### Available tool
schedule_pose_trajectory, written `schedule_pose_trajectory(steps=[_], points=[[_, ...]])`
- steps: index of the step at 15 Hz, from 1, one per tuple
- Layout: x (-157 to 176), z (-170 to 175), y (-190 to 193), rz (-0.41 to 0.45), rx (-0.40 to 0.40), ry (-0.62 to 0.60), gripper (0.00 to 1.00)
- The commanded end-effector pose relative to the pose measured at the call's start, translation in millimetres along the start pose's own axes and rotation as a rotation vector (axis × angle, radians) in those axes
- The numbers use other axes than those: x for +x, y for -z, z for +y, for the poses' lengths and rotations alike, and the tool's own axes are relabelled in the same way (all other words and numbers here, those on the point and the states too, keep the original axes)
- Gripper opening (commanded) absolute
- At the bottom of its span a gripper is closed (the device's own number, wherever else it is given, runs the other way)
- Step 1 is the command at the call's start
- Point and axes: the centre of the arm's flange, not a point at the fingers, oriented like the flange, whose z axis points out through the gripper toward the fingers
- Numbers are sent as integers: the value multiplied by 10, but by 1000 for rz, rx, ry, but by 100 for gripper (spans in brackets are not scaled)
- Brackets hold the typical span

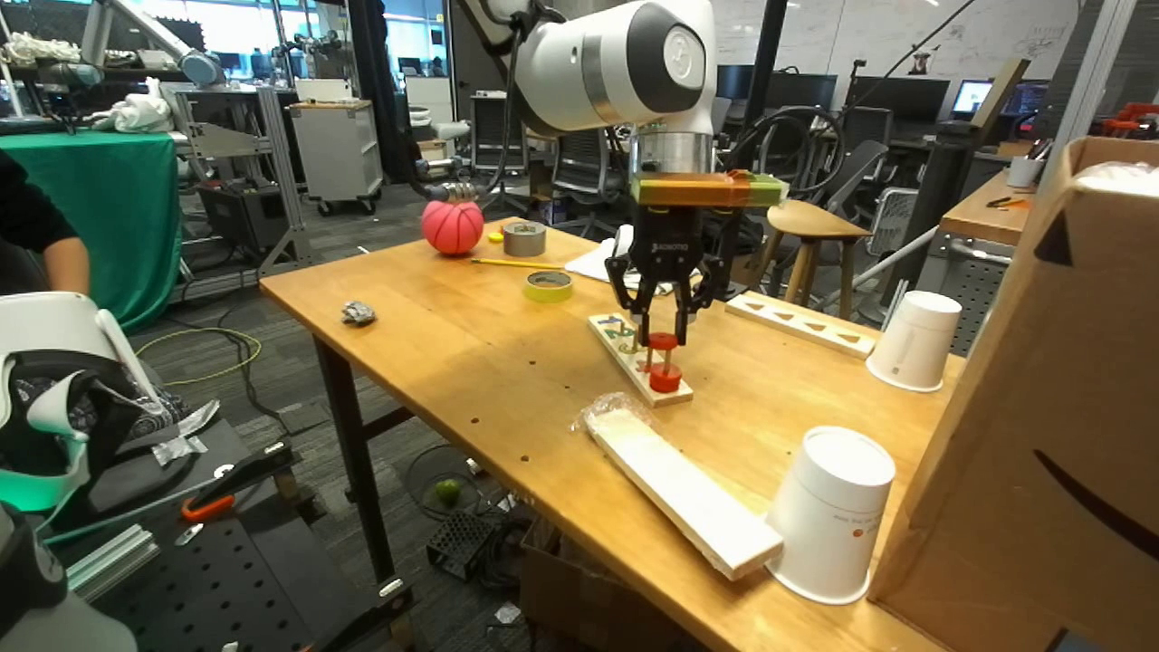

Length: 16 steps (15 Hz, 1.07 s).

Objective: Move one right block to the first right position, then the left block, then the remaining block to the first right position

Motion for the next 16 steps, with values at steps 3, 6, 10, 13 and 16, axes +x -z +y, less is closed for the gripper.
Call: schedule_pose_trajectory(steps=[3,6,10,13,16], points=[[-183,-20,-2,11,-11,-35,25],[-197,-5,-56,51,-18,-43,25],[-241,31,-126,77,-36,-59,25],[-284,40,-189,72,-30,-69,25],[-269,67,-205,76,-23,-63,25]])
